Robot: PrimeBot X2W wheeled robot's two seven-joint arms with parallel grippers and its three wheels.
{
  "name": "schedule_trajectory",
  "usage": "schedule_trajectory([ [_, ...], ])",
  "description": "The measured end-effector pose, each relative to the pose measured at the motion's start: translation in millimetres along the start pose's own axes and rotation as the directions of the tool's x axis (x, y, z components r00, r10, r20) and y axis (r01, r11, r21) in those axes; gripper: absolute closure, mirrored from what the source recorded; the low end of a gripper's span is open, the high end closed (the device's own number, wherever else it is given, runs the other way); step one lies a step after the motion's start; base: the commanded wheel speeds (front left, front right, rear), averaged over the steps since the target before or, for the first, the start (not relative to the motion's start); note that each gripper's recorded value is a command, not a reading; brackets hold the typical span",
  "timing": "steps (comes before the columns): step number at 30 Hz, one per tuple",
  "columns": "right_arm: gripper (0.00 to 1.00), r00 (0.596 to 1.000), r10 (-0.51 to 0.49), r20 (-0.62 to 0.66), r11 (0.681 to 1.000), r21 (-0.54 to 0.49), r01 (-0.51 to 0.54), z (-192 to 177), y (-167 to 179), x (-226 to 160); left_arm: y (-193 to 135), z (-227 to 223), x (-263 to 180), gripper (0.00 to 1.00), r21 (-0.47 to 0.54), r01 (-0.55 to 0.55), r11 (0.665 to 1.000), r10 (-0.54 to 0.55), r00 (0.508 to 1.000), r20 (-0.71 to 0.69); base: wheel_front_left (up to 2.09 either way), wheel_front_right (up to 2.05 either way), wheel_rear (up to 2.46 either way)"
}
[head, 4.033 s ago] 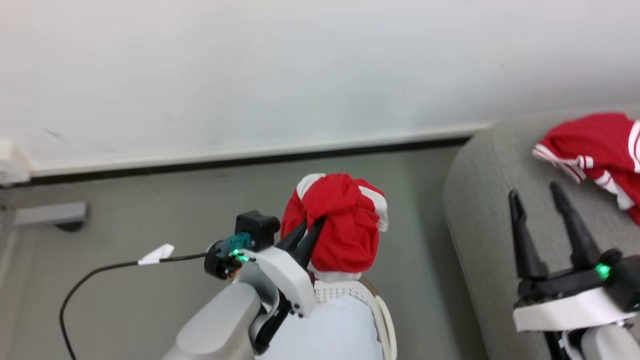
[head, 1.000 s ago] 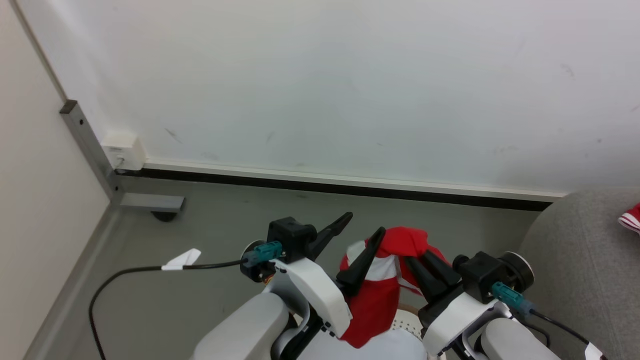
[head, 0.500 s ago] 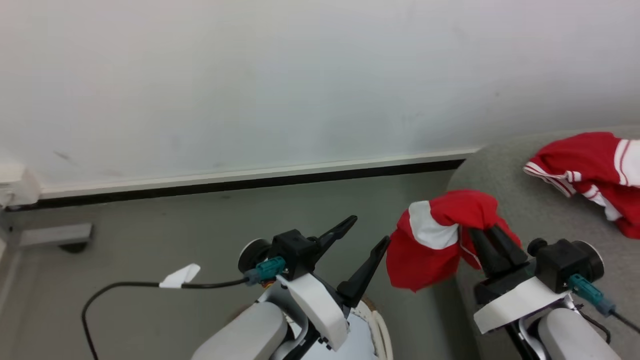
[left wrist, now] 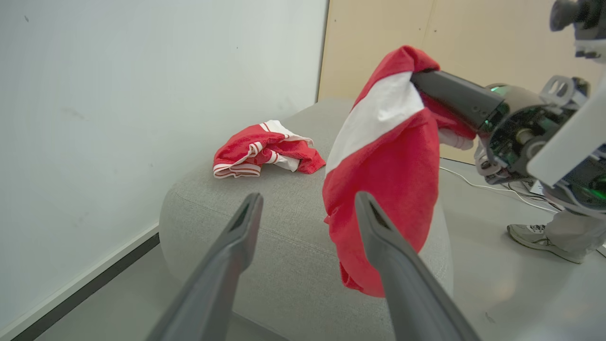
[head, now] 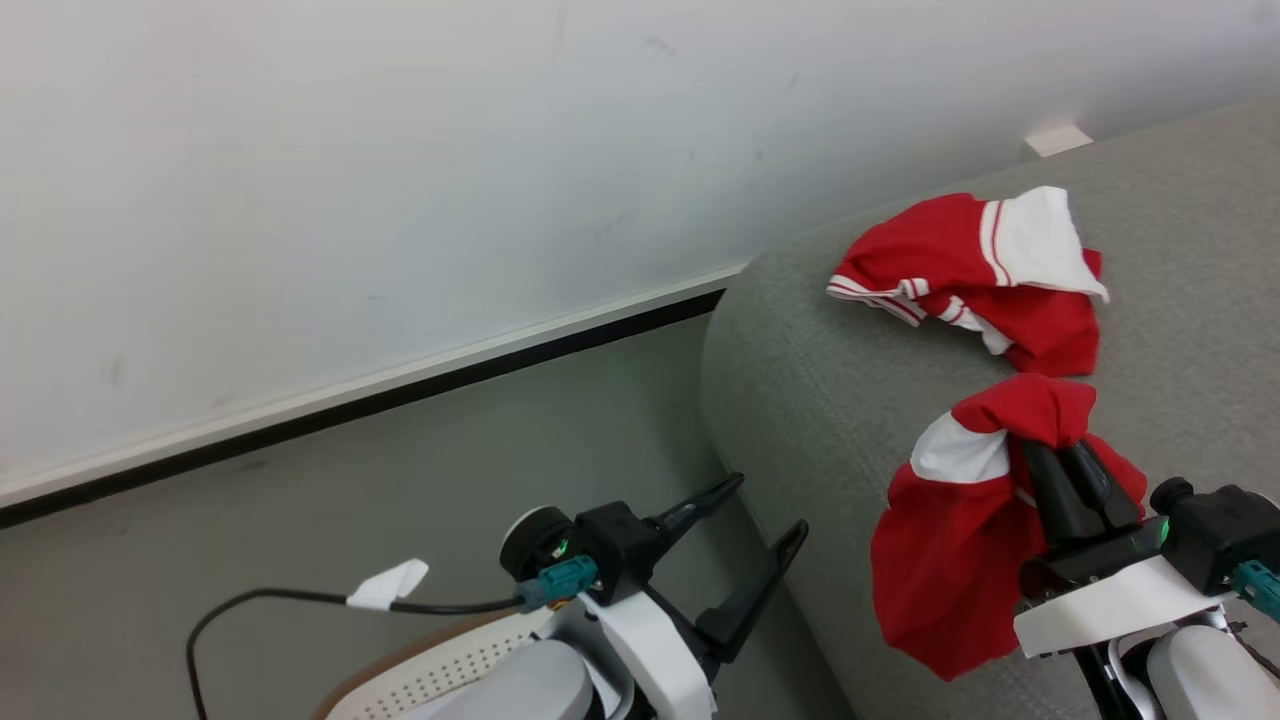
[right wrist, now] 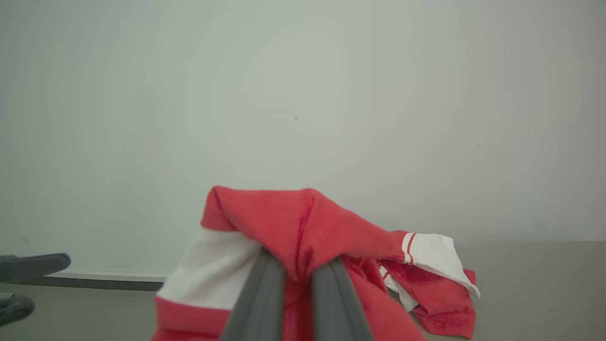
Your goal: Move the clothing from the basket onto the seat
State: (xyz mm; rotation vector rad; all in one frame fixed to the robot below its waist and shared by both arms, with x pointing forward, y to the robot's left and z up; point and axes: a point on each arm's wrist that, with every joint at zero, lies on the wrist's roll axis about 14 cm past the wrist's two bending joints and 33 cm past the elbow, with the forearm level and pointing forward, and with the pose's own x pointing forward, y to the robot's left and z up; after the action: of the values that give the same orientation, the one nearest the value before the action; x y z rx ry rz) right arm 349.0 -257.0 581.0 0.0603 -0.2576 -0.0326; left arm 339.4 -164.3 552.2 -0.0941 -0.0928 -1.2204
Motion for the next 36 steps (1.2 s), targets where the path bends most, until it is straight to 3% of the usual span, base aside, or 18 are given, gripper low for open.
schedule_trajectory([
  [8,1.0,0.994,-0.107,0.026,0.994,-0.018,0.107,14.9,-34.8,-25.6,-31.2,0.5,21.2,0.0,-0.026,0.096,0.995,-0.096,0.995,0.017,0.0,0.0,0.0],
  [15,1.0,0.993,-0.115,0.03,0.992,-0.041,0.116,18.2,-41.1,-20.7,-25.8,-10.0,24.9,0.0,-0.043,0.095,0.995,-0.094,0.996,0.007,0.0,0.0,0.0],
  [24,1.0,0.993,-0.103,0.059,0.983,-0.148,0.111,42.1,-67.8,14.9,-12.0,-22.3,27.8,0.0,-0.067,0.089,0.994,-0.089,0.996,-0.001,0.0,0.0,0.0],
  [36,1.0,0.981,-0.189,0.039,0.952,-0.239,0.193,47.1,-123.3,69.9,29.1,-53.5,20.4,0.0,-0.099,0.032,0.995,-0.037,0.998,-0.047,0.0,0.0,0.0],
])
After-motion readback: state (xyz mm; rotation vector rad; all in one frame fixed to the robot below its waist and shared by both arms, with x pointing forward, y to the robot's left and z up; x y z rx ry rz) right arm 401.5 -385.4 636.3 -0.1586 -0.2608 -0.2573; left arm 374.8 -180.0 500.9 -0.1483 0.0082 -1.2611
